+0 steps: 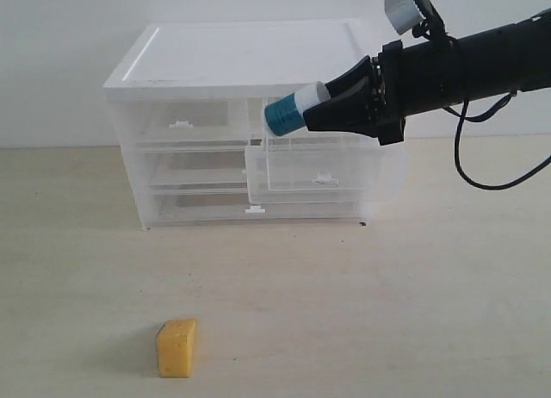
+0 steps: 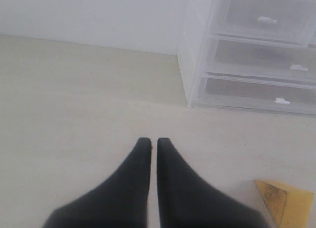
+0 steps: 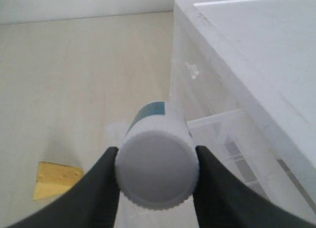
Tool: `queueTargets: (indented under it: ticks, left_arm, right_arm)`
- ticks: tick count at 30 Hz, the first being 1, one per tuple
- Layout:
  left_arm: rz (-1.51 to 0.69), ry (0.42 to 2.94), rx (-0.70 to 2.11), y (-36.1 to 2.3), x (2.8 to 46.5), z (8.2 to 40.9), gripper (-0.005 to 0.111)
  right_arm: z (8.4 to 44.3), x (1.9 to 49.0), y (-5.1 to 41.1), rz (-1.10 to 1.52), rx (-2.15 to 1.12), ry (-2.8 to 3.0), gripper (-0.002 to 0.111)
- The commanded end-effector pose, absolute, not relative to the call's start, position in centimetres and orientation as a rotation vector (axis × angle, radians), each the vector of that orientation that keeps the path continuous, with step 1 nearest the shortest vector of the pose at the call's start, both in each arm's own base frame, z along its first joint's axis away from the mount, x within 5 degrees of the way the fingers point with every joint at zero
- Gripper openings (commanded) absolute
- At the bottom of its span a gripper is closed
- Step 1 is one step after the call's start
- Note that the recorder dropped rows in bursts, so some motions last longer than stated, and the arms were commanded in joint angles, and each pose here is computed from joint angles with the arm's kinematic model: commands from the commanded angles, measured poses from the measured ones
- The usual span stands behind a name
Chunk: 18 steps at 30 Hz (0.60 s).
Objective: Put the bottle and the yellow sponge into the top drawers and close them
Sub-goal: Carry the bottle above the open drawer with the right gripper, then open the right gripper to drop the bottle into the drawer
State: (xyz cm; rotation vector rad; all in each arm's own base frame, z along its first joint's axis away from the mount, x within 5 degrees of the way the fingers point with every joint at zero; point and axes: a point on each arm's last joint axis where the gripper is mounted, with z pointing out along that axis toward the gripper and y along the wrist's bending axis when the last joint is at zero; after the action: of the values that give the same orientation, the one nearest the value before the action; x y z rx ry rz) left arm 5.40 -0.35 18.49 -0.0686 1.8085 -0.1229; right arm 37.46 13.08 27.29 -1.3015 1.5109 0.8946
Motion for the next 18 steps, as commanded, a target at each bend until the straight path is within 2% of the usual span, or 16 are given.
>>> queueTargets:
  ticks: [1,6,8,14,16,18]
  left_arm:
    - [-0.135,1.798,-0.083,-0.4,5.4,18.5,0.004]
    - [-0.135,1.798,-0.083,-0.4,5.4,18.5,0.004]
    - [-0.135,1.798,-0.083,-0.4,5.4,18.5,0.004]
    - [-0.135,1.798,-0.083,-0.4,5.4,18.5,0.004]
    - [-0.135,1.798,-0.083,-0.4,5.4,18.5,0.004]
    - [-0.135,1.798,-0.083,-0.4,5.4,18.5,0.004]
  right_arm:
    - [26.9,37.9,12.8,0.893,-1.293,1.515,0.0]
    - [26.9,38.1,12.8,0.898,-1.245,1.541,0.004]
    - [26.8,38.2,12.8,0.89,-1.244,1.545,0.013]
    - [26.6,38.7,12.6,0.849,-1.198,1.6,0.057]
    - [26.6,38.9,12.5,0.832,-1.17,1.628,0.064]
    - [26.5,39.1,12.4,0.817,-1.149,1.647,0.066]
